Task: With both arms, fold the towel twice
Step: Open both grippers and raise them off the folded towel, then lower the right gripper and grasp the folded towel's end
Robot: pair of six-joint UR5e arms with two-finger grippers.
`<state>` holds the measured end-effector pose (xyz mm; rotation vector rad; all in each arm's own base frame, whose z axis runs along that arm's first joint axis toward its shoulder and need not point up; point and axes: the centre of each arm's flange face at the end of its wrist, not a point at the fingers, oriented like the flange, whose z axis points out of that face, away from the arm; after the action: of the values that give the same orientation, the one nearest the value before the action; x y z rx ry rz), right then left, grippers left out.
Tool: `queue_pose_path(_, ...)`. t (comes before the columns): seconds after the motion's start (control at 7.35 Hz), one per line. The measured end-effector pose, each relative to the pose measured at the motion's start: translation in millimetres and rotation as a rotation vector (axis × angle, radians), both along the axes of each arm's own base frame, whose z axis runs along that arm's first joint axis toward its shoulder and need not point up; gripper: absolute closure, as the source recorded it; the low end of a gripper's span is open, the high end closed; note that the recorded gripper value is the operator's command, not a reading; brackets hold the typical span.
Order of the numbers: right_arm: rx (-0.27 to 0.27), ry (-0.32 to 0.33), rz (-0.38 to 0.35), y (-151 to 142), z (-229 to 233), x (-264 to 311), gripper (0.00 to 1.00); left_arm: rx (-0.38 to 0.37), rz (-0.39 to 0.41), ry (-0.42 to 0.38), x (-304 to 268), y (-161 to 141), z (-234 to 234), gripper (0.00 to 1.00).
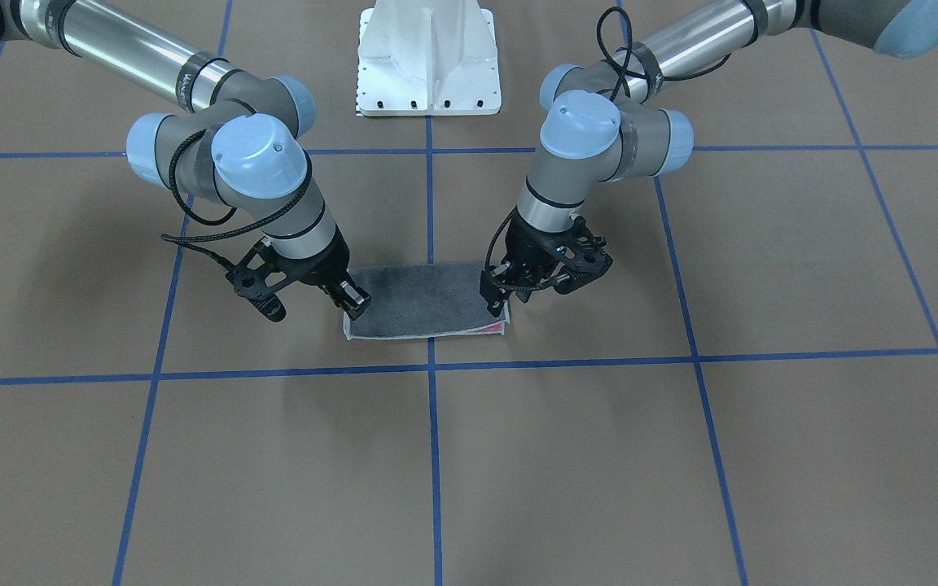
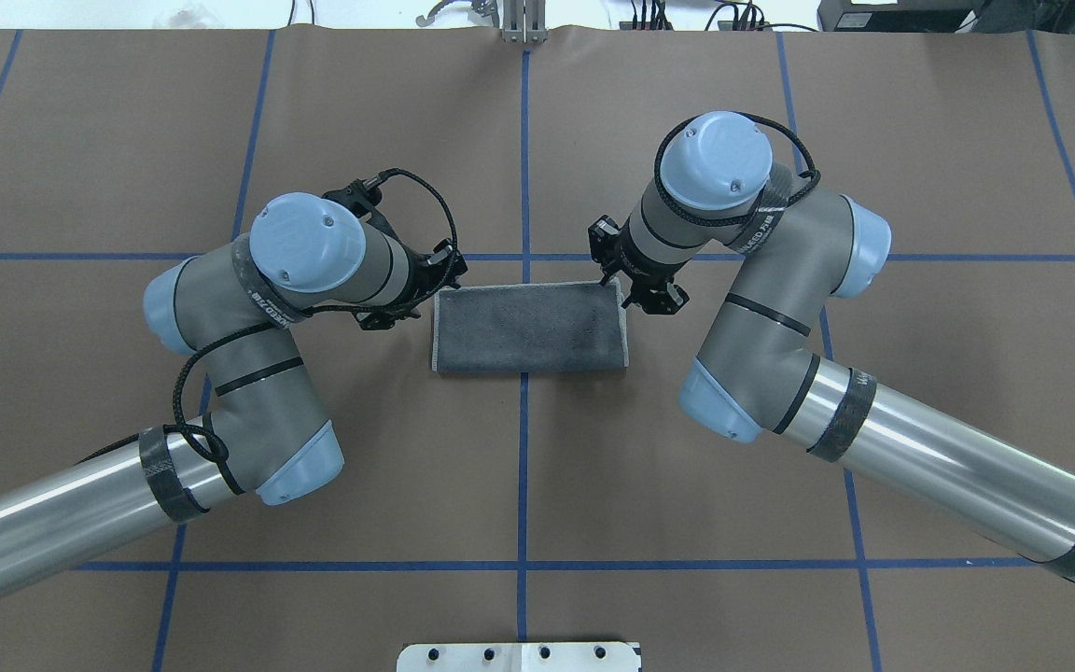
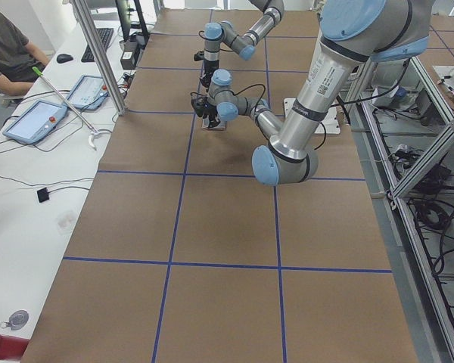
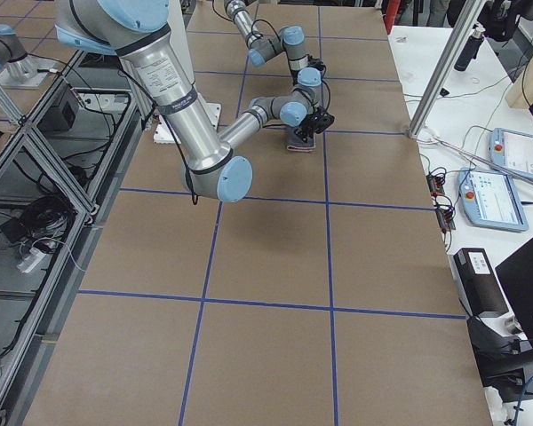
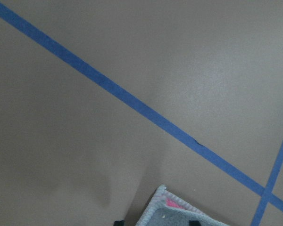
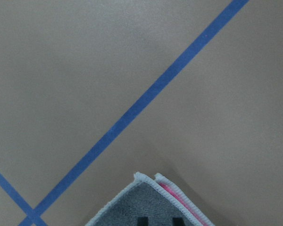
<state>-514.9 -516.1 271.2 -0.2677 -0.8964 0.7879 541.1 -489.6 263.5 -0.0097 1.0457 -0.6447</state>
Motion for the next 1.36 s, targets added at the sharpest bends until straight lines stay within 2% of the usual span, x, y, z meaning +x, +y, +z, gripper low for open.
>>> queue_pose_path(0.27, 0.006, -0.01, 0.006, -0.8, -4.6, 6.2, 0.0, 0.0, -0.004, 0.012, -7.0, -5.9, -5.9, 0.04)
queue_pose_path(0.54, 0.011, -0.032, 0.013, 15.1, -4.8, 22.6, 0.02, -0.021, 0.026, 0.041, -19.3, -10.2, -13.9, 0.04)
queue_pose_path(0.68, -0.006, -0.046, 0.022, 30.0, -3.7, 28.0, 0.13, -0.026, 0.033, 0.048, -23.9, -11.4, -16.8, 0.04)
queue_pose_path(0.82, -0.048, -0.054, 0.049, 43.2, -2.0, 25.1, 0.26, -0.026, 0.035, 0.054, -27.4, -11.8, -19.1, 0.04)
queue_pose_path(0.95, -0.081, -0.05, 0.082, 53.6, 0.4, 17.1, 0.29, -0.024, 0.034, 0.06, -31.1, -11.9, -22.0, 0.02)
queue_pose_path(1.36, -0.126, -0.017, 0.152, 68.6, 11.0, -11.8, 0.32, -0.016, 0.034, 0.083, -46.4, -11.6, -31.5, 0.02)
